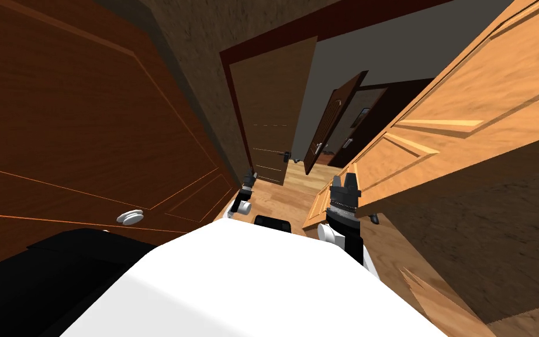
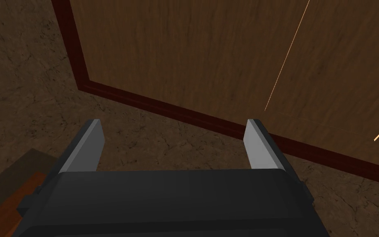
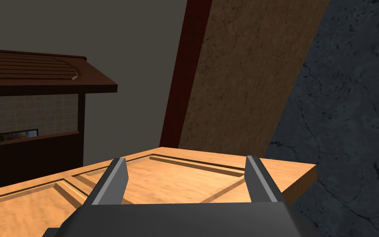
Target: Pull the door open
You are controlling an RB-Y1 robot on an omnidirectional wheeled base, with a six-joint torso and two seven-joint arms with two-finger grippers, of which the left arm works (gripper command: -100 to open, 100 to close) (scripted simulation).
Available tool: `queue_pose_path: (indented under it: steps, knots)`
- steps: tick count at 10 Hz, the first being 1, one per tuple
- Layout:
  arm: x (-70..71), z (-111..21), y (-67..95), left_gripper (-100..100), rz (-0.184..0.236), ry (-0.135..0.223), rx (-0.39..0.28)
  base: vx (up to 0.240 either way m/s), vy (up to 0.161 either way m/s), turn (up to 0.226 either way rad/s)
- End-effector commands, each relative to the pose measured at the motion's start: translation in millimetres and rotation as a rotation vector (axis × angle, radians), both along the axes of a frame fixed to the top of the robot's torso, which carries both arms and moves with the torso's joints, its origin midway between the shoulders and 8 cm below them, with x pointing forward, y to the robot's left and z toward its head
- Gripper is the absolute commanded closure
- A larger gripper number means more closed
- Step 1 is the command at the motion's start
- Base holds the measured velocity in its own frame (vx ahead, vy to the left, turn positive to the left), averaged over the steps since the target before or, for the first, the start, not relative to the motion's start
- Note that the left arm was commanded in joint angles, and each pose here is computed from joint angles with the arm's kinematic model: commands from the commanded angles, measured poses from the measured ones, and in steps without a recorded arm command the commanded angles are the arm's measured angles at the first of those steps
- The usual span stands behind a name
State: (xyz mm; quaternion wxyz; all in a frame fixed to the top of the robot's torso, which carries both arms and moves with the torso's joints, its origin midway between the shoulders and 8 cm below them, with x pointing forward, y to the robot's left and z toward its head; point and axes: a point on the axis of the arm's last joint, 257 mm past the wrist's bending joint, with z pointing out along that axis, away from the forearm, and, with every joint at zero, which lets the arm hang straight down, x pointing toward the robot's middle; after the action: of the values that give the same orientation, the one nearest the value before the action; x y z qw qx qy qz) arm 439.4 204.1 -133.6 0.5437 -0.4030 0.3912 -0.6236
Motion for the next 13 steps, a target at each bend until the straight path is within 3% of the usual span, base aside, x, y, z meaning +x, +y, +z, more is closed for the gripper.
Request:
queue_pose_path:
  steps: [1,7,13]
  knots:
    - [5.0,-12.4,-8.8,-100,-0.011,0.025,0.010,0.162,-0.035,-0.003]
    - [27.4,-54.2,-38.0,-100,-0.056,0.114,0.044,0.117,-0.023,0.002]
    - [43.4,-87.9,-66.6,-100,-0.098,0.187,0.076,0.113,-0.028,0.012]
